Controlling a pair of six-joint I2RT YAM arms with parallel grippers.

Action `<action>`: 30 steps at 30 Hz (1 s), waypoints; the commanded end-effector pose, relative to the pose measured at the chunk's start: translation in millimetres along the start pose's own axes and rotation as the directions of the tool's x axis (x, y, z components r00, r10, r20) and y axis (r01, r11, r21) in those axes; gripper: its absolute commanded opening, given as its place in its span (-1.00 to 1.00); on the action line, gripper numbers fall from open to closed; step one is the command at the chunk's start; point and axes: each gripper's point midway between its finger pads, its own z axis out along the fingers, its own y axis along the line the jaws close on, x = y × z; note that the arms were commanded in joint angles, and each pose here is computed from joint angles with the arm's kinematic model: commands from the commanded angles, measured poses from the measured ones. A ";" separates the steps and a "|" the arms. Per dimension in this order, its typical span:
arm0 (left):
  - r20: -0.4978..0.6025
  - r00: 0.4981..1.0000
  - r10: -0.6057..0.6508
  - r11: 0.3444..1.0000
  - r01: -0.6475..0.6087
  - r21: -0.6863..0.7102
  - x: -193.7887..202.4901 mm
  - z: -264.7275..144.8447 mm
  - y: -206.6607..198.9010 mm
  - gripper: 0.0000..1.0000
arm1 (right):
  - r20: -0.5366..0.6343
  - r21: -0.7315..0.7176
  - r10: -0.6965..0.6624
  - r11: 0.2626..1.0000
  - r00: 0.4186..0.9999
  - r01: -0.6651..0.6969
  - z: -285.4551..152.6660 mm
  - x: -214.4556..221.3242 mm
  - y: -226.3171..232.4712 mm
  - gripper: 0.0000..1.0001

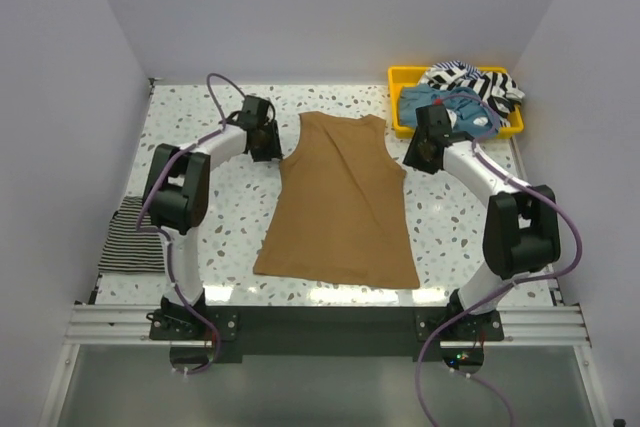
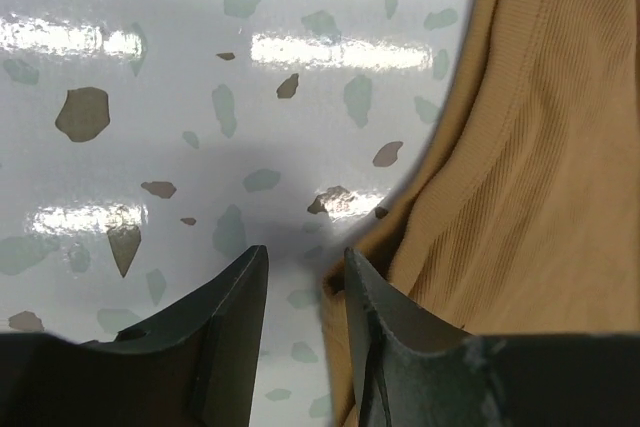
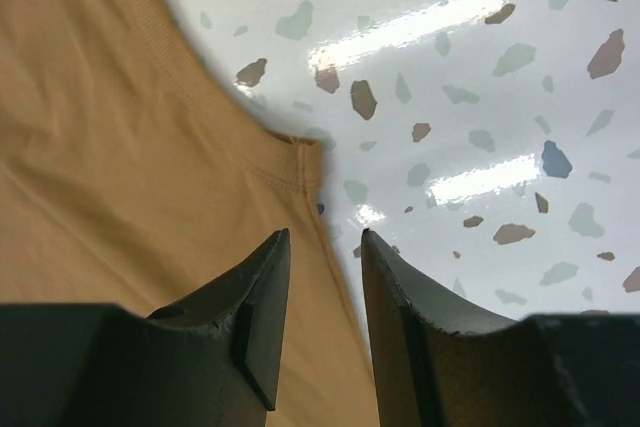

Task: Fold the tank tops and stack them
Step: Flatten the tank top out

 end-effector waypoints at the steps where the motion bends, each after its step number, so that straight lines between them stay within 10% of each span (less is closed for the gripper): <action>1: 0.028 0.996 0.081 0.997 -0.081 -0.014 -8.0 -8.5 -2.9 -0.16 | 0.046 0.066 -0.059 0.996 0.997 0.056 7.2 -16.8 -7.3 -0.23; 16: 0.079 0.995 0.065 0.996 -0.070 0.053 -10.4 -29.5 -19.3 0.13 | -0.020 0.090 -0.089 0.992 0.996 0.090 40.1 5.4 -10.9 -0.37; 30: 0.016 0.993 0.116 0.993 -0.116 0.031 16.2 -16.1 -21.9 0.02 | -0.032 0.062 -0.101 0.993 0.994 0.103 47.5 14.1 0.7 -0.33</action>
